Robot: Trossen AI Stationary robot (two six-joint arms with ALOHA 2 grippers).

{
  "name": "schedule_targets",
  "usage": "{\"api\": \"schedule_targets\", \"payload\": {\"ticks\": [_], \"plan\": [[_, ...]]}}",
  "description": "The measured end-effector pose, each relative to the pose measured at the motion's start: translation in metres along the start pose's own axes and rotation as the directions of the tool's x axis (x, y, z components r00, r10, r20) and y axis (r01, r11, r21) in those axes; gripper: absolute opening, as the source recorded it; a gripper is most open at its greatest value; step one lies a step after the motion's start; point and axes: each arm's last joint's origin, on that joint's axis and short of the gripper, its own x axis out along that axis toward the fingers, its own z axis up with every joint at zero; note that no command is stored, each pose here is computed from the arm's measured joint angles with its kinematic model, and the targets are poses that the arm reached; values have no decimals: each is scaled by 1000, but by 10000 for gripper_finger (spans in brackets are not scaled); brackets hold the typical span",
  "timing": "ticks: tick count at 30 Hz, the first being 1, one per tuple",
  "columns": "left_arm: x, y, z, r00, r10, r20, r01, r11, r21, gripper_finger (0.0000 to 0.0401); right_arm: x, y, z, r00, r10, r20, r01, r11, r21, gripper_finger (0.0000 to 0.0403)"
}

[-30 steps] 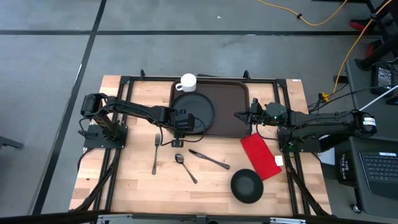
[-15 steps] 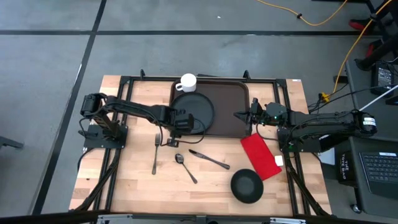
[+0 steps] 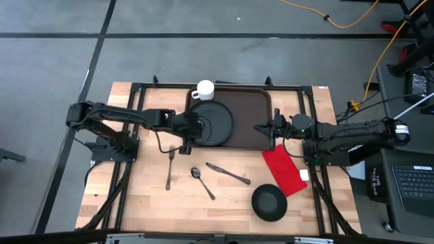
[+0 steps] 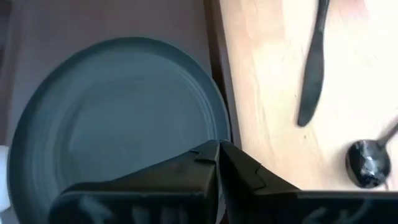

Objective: Set up tray
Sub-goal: Put the black bowl on top of the black plate on the brown serving tray

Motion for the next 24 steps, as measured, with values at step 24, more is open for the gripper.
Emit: {"api": "schedule_targets", "payload": {"ticks": [24], "plan": [[10, -5, -8, 946, -28, 323, 30, 1000, -1, 3, -6, 102, 43, 808, -16, -589, 80, 993, 83, 5]]}}
